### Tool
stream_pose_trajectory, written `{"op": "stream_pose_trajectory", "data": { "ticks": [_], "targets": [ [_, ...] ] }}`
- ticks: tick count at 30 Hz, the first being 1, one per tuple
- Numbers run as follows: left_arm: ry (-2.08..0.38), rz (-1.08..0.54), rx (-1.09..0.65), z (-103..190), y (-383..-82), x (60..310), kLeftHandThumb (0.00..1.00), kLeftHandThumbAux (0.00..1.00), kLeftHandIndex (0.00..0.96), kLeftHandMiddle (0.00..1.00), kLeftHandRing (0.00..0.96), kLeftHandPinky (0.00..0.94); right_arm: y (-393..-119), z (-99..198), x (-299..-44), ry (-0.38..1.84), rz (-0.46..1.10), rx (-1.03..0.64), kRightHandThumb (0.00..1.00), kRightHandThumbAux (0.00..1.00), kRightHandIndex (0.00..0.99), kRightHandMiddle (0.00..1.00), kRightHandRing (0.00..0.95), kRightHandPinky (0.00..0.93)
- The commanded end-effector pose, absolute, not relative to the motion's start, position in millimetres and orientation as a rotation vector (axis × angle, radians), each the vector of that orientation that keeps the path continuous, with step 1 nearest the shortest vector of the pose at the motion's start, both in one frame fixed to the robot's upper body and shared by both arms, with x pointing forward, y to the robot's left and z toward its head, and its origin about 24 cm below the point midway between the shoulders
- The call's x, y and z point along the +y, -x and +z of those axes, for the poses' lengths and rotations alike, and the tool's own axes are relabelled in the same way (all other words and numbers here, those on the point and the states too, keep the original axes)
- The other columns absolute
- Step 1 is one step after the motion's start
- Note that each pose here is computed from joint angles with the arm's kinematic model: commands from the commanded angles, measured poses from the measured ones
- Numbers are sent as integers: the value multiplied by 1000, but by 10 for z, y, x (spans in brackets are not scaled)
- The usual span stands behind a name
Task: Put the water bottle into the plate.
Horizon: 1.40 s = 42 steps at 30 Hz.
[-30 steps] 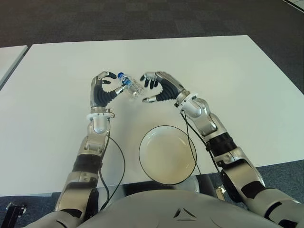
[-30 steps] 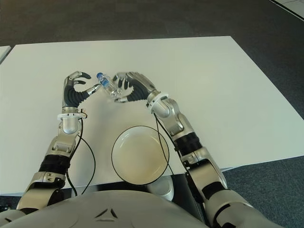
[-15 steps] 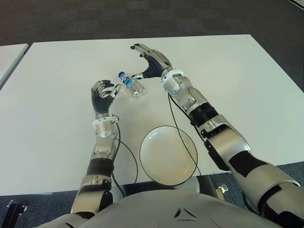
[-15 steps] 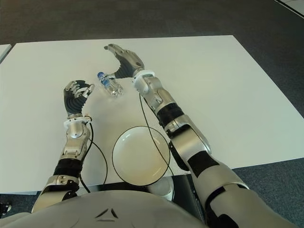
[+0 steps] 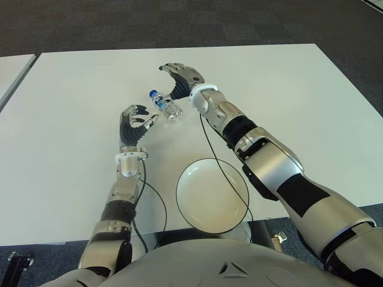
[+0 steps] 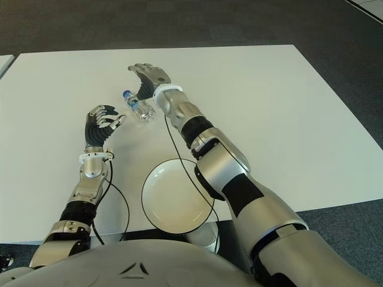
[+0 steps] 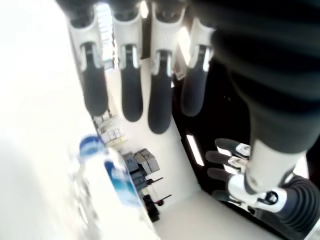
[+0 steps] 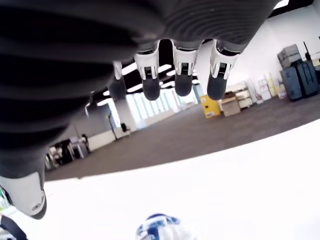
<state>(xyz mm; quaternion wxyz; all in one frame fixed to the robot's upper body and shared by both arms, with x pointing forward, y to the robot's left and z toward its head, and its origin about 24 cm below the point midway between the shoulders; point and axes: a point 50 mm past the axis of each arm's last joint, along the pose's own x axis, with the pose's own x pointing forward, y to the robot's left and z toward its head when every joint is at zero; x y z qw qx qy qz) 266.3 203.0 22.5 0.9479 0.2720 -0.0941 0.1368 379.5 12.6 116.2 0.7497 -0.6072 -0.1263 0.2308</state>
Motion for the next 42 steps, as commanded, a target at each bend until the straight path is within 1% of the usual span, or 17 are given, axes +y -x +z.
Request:
{"op": "stream_pose_trajectory", "data": {
  "ticks": [1, 4, 8, 9, 10, 11, 12, 13, 16, 17, 19, 27, 33, 36, 38, 40, 42],
  "targets": [
    [-786, 268, -197, 258, -2766, 2080, 835, 678, 411, 467, 446, 448, -3797, 1067, 105, 1401, 524, -214, 355, 590, 0, 0, 0, 20],
    [-884, 271, -199, 291, -2874, 2125, 835, 677, 413, 464, 433, 445, -3789, 1017, 98, 1414, 524, -182, 349, 589, 0, 0, 0, 12],
    [-1027, 265, -204, 319, -3003, 2194, 835, 676, 411, 458, 390, 407, -3772, 941, 92, 1427, 516, -135, 347, 586, 0, 0, 0, 2],
    [-1055, 262, -205, 323, -3030, 2212, 790, 687, 411, 403, 366, 385, -3767, 928, 94, 1431, 514, -126, 347, 584, 0, 0, 0, 1],
    [-1094, 255, -207, 337, -3076, 2225, 774, 691, 411, 383, 357, 377, -3763, 905, 85, 1436, 510, -112, 347, 584, 0, 0, 0, 1],
    [-1121, 250, -209, 347, -3108, 2238, 751, 697, 409, 340, 331, 357, -3760, 891, 81, 1440, 507, -103, 346, 582, 0, 0, 0, 5],
    [-1152, 245, -212, 366, -3151, 2242, 743, 699, 409, 325, 321, 350, -3758, 872, 68, 1444, 502, -91, 345, 581, 0, 0, 0, 7],
    [-1172, 243, -214, 378, -3180, 2249, 718, 659, 298, 277, 285, 324, -3757, 861, 61, 1447, 499, -83, 342, 578, 0, 0, 0, 18],
    [-1228, 232, -213, 461, -3323, 2252, 706, 616, 198, 223, 236, 287, -3757, 839, 39, 1455, 489, -58, 336, 574, 0, 0, 0, 34],
    [-1245, 227, -209, 507, -3386, 2247, 705, 611, 187, 216, 230, 283, -3758, 832, 31, 1457, 487, -48, 336, 574, 0, 0, 0, 35],
    [-1275, 218, -209, 670, -3545, 2216, 720, 579, 136, 173, 187, 254, -3765, 815, -4, 1462, 484, -22, 328, 572, 0, 0, 0, 46],
    [-1345, 194, -200, 1125, -3880, 2145, 775, 515, 54, 90, 125, 215, -3768, 799, -25, 1469, 488, 27, 312, 576, 0, 0, 0, 60],
    [-1428, 105, -138, 1437, -4070, 2023, 794, 480, 10, 25, 82, 169, -3764, 782, -37, 1446, 480, 49, 316, 574, 0, 0, 0, 65],
    [-1512, 51, -104, 1469, -4112, 1981, 789, 465, 3, 8, 65, 144, -3762, 779, -36, 1438, 475, 52, 316, 574, 0, 0, 0, 66],
    [-1598, -2, -90, 1476, -4131, 1947, 773, 454, 1, 4, 51, 116, -3760, 781, -30, 1431, 471, 52, 316, 574, 0, 0, 0, 68],
    [-1714, -78, -98, 1469, -4144, 1885, 740, 433, 0, 1, 26, 69, -3761, 784, -31, 1422, 463, 52, 314, 576, 0, 0, 0, 67],
    [-1773, -115, -107, 1455, -4145, 1862, 724, 423, 0, 0, 15, 48, -3761, 788, -29, 1417, 458, 50, 312, 577, 0, 0, 0, 65]
  ]
}}
